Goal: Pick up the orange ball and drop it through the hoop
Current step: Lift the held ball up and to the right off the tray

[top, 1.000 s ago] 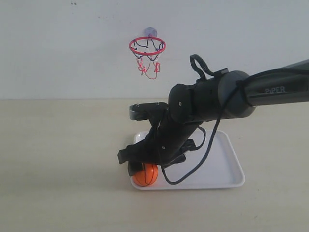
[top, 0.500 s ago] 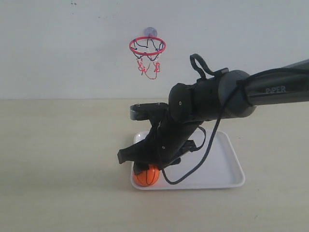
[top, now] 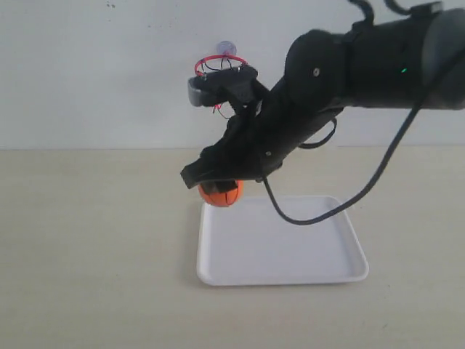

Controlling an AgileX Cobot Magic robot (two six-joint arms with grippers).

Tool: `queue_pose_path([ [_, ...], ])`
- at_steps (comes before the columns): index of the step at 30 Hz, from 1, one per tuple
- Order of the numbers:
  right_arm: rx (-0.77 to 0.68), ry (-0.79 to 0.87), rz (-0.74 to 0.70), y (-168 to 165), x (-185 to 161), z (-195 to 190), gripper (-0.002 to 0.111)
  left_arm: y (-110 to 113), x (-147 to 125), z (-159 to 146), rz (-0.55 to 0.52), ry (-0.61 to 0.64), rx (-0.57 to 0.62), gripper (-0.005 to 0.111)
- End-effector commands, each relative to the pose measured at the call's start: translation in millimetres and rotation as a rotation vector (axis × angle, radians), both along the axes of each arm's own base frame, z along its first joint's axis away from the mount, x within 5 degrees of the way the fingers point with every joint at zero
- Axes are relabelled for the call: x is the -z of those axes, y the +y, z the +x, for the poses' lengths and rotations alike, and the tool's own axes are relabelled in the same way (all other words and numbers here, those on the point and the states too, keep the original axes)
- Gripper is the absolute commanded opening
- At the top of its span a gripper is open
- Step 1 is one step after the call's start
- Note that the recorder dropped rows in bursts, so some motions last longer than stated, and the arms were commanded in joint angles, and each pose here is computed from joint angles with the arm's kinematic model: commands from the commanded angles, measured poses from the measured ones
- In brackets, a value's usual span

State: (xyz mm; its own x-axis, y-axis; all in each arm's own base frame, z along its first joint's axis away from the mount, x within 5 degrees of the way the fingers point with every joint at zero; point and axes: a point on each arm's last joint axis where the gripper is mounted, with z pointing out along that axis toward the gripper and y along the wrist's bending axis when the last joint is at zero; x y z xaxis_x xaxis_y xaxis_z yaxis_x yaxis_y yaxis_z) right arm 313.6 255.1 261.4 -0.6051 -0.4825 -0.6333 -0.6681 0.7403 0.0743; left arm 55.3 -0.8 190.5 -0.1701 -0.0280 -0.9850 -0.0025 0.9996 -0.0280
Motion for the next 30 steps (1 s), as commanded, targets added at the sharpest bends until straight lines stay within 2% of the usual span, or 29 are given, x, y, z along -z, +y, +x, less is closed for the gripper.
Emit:
queue_pose_path([
  [1,-0.075,-0.127,-0.034,-13,-37,-11,0.0,0,0,0,-0.005,-0.004,-0.002,0.004],
  [6,-0.031,-0.226,-0.094,-32,-67,-20,0.0,0,0,0,-0.005,-0.004,-0.002,0.004],
  [14,0.149,-0.188,-0.14,-88,-79,-4,0.0,0,0,0,-0.005,-0.004,-0.002,0.004],
  [18,0.21,-0.171,-0.113,-113,-70,9,0.0,0,0,0,-0.005,-0.004,-0.002,0.004],
  [23,0.214,-0.137,-0.066,-135,-48,15,0.0,0,0,0,-0.005,-0.004,-0.002,0.004],
  [30,0.223,-0.279,0.106,-136,-31,25,0.0,0,0,0,-0.005,-0.004,-0.002,0.004],
])
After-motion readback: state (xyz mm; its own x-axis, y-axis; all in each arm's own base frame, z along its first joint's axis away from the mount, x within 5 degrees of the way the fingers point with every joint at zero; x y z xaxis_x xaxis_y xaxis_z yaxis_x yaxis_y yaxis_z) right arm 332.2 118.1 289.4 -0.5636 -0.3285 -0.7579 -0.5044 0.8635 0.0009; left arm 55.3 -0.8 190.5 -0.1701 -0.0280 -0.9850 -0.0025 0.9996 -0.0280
